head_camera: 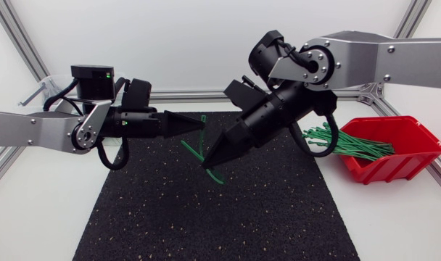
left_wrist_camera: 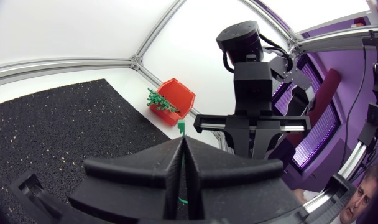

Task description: Take a green cable tie from the red box, thread the tail through the head to close it, then place it in the transparent bin on the left.

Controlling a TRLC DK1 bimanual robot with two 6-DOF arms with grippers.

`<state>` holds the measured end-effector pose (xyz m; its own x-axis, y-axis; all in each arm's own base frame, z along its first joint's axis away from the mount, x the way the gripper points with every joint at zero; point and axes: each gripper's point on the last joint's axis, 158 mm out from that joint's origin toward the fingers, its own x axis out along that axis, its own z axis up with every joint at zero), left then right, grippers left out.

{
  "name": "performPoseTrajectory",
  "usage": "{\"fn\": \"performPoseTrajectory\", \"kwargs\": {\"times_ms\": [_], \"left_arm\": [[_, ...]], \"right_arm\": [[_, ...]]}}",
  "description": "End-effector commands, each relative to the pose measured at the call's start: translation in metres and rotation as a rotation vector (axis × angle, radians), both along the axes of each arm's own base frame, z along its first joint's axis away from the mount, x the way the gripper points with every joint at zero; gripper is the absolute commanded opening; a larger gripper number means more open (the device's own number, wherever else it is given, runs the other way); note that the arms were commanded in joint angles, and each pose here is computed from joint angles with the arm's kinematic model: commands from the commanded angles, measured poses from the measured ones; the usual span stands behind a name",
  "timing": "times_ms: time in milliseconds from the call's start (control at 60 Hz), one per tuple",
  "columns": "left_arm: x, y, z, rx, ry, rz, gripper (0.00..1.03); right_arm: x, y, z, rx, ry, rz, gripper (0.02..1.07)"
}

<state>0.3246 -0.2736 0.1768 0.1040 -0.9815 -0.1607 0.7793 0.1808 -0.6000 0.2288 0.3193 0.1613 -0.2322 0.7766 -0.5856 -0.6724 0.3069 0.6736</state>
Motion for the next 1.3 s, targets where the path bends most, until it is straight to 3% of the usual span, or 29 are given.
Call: {"fn": "performPoseTrajectory", "kwargs": {"times_ms": [0, 133, 417, 533, 767, 1283], "left_arm": [[-0.008, -0.002, -0.003, -0.003, 0.025, -0.003, 0.03], [-0.010, -0.005, -0.004, -0.002, 0.025, -0.001, 0.03], [-0.007, -0.002, -0.006, -0.001, 0.018, 0.020, 0.03], [-0.006, -0.003, -0.004, -0.009, 0.013, 0.026, 0.03], [-0.004, -0.004, -0.002, -0.019, 0.011, 0.041, 0.03], [-0.006, -0.007, -0.005, -0.020, -0.026, 0.076, 0.03]], "right_arm": [[-0.003, 0.001, -0.007, -0.012, 0.055, -0.014, 0.07], [-0.006, 0.007, 0.002, 0.032, 0.071, -0.098, 0.07], [-0.006, -0.001, 0.002, -0.009, 0.268, -0.258, 0.07], [-0.012, 0.000, 0.005, 0.009, 0.403, -0.266, 0.07], [-0.018, -0.002, 0.022, 0.047, 0.537, -0.290, 0.07], [0.020, -0.009, 0.027, 0.160, 0.688, -0.428, 0.07]]}}
